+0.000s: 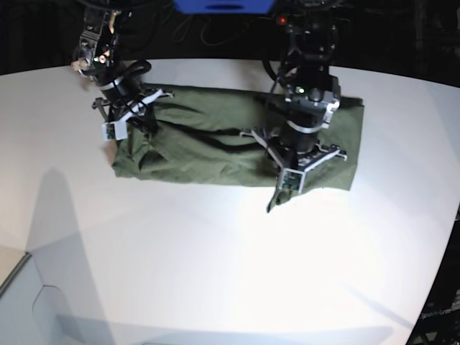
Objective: Layout the t-shirt on the table in an organized manner, then fold the t-shirt properly
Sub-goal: 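Move the left gripper inward and grasp the shirt's middle for a side fold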
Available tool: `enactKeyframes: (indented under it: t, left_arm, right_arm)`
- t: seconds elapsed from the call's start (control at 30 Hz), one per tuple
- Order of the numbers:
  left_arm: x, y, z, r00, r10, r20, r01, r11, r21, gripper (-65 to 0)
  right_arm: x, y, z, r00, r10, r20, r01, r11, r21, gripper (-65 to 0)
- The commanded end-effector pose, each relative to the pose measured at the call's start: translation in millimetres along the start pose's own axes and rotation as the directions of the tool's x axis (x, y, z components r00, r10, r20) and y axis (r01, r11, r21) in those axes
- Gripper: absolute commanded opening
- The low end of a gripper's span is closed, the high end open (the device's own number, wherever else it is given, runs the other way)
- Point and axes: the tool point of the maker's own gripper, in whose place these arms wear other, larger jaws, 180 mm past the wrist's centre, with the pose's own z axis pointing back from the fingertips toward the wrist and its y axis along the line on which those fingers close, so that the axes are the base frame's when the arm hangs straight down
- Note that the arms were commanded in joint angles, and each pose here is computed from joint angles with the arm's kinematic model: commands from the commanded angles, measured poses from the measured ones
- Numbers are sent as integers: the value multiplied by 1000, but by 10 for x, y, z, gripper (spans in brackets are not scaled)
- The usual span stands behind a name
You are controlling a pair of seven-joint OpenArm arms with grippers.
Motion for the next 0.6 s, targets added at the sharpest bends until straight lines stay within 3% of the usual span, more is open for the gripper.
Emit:
enactKeyframes:
  t: [0.0,0.27,0.57]
  left_arm:
    - [256,-93,2,997,10,81,-9,1000,-11,-649]
    - [378,-588,77,993,2,119,8,996,-84,-649]
    - [79,-534,-3,996,-67,55,71,995,-74,-649]
  right_arm:
    - [53,16,8,1000,9,14,-9,1000,7,-650]
    - [46,16,11,1000,9,13,-9,1000,7,-650]
    - [71,17,8,1000,11,18,-12,1000,7,-650]
